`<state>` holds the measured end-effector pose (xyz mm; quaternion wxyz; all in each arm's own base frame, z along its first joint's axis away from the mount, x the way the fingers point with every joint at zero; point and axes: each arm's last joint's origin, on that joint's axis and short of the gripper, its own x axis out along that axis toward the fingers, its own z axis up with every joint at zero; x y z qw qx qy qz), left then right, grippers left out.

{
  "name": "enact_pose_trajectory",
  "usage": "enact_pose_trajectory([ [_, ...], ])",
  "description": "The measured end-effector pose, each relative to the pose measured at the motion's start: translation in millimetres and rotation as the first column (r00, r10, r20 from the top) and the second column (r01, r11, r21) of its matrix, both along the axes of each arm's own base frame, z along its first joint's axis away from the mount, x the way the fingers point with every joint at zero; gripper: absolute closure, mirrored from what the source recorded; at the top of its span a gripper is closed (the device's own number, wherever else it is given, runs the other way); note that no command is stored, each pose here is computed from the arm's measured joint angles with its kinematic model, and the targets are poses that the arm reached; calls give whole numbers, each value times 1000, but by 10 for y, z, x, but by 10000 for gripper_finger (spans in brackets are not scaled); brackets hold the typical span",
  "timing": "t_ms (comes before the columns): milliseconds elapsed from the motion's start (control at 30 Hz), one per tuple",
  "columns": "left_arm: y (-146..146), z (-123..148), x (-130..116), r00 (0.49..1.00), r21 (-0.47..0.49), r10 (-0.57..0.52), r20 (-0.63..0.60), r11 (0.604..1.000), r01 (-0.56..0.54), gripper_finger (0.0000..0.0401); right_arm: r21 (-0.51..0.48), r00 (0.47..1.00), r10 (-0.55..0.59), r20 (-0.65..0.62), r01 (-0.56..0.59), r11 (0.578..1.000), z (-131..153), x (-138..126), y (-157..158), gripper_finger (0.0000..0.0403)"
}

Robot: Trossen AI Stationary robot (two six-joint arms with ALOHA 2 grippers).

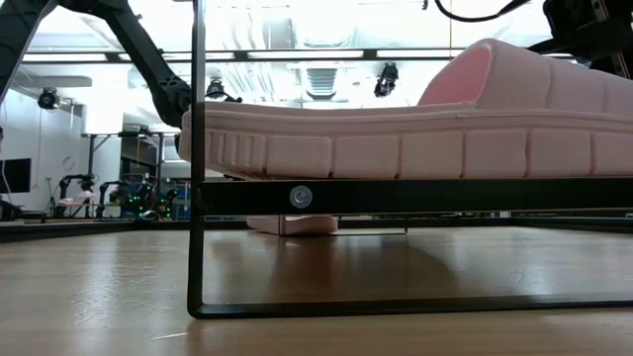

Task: Pick and place slides into the shelf
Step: Put the pink slide on the shelf

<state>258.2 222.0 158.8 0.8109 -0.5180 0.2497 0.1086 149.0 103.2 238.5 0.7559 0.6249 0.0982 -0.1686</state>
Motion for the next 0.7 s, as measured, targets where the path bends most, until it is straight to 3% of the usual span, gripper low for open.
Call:
enact_pose_trajectory([
  [433, -3, -2, -1, 1000, 7, -11, 3, 1000, 11, 382, -6, 1000, 2, -2, -2, 1000, -2, 0, 0, 216],
  [700, -3, -1, 0, 1000, 17, -18, 5, 1000, 18, 399, -7, 1000, 2, -2, -2, 1000, -2, -1, -1, 216],
])
